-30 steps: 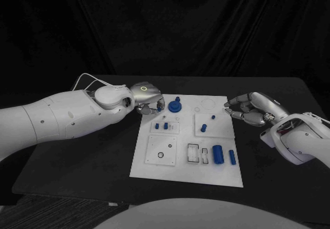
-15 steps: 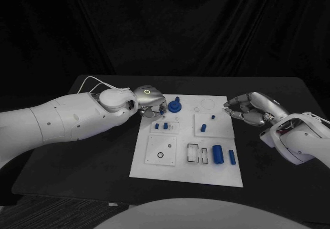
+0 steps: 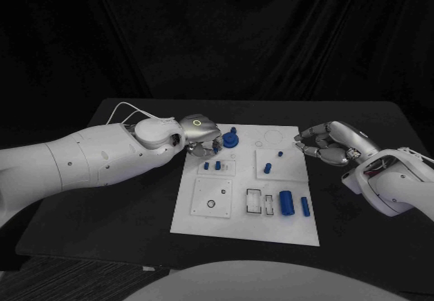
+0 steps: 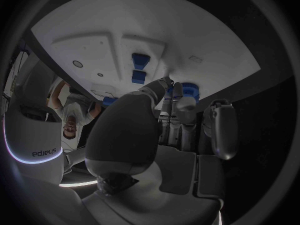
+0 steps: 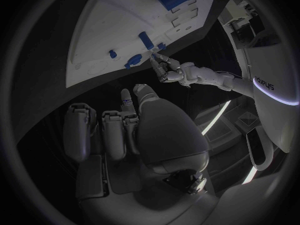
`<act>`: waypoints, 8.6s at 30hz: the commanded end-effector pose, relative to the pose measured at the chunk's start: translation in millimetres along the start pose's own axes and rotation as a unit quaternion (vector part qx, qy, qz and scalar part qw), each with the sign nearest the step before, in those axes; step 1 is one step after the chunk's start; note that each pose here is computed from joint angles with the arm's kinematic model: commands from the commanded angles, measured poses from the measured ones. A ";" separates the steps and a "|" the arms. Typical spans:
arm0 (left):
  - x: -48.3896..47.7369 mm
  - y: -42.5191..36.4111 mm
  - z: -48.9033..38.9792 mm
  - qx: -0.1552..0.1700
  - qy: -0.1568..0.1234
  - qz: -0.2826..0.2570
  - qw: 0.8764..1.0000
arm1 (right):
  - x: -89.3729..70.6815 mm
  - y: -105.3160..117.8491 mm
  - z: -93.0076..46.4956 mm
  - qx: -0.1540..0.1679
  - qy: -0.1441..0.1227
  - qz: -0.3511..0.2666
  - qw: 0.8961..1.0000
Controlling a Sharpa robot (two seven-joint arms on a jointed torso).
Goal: Assemble the parts on the task board
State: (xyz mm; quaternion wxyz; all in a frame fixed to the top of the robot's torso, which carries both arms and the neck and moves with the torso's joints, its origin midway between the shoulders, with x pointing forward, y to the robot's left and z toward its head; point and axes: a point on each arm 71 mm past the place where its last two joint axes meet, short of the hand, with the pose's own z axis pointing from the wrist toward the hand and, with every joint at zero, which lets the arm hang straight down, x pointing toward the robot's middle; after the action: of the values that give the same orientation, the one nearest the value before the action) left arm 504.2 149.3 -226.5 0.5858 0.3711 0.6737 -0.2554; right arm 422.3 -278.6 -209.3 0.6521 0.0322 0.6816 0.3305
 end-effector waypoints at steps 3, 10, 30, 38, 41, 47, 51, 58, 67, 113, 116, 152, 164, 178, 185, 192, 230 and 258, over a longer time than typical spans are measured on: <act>1.4 -1.8 1.4 0.004 0.004 -0.002 1.000 | 1.6 -1.2 -1.0 0.008 0.004 -0.001 1.000; 2.3 -3.6 1.8 0.006 0.008 -0.003 1.000 | 3.6 -1.6 -1.3 0.009 0.007 0.000 1.000; 5.7 -3.7 -1.1 0.005 0.016 -0.007 1.000 | 6.7 -2.9 -1.9 0.013 0.011 0.001 1.000; 7.0 -3.6 -1.6 0.004 0.021 -0.008 1.000 | 6.9 -3.1 -2.2 0.013 0.011 0.001 1.000; 7.6 -3.4 -1.3 0.003 0.024 -0.009 1.000 | 6.9 -3.1 -2.2 0.013 0.011 0.001 1.000; 10.8 -3.2 -0.4 -0.001 0.031 -0.011 0.999 | 6.9 -3.0 -2.4 0.013 0.011 0.001 1.000; 14.8 -2.8 0.2 -0.008 0.040 -0.013 0.999 | 6.8 -3.0 -2.8 0.013 0.012 0.001 1.000; 20.0 -0.4 -0.4 -0.021 0.047 -0.015 0.999 | 6.3 -3.3 -3.6 0.014 0.011 0.001 1.000; 20.3 5.0 -3.4 -0.037 0.034 -0.012 0.999 | 5.8 -3.5 -4.3 0.015 0.010 0.001 1.000; -20.4 41.6 -118.1 0.083 -0.271 -0.726 0.627 | -32.1 55.1 72.1 -0.088 0.085 -0.343 0.931; -19.4 39.4 -120.1 0.084 -0.276 -0.732 0.617 | -25.8 53.8 71.4 -0.093 0.091 -0.341 0.931; -10.5 38.5 -126.3 0.080 -0.273 -0.746 0.602 | 22.7 33.9 68.4 -0.086 0.172 -0.333 0.923; -7.9 39.2 -126.9 0.070 -0.270 -0.747 0.604 | 30.8 28.0 71.2 -0.088 0.170 -0.330 0.924; -5.1 41.3 -127.8 0.057 -0.267 -0.746 0.607 | 43.2 23.7 72.5 -0.105 0.169 -0.322 0.926; -3.4 42.3 -128.0 0.051 -0.264 -0.747 0.608 | 43.6 23.0 71.8 -0.113 0.160 -0.319 0.927; -1.2 43.2 -127.3 0.047 -0.260 -0.748 0.608 | 41.0 23.4 70.4 -0.120 0.144 -0.316 0.930; 4.8 39.3 -118.6 0.043 -0.229 -0.762 0.604 | 24.5 133.5 77.7 -0.194 0.165 -0.277 0.926; 10.8 34.8 -117.7 0.040 -0.222 -0.767 0.600 | 108.7 178.7 83.6 -0.253 0.240 -0.244 0.905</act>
State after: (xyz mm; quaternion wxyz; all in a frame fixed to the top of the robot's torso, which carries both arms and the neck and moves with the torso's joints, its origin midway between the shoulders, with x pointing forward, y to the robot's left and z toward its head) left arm 461.8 264.6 -213.4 0.2943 -0.3281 0.5564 -0.7043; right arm 413.2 -53.7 -207.9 0.5173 -0.3818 0.6945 0.3229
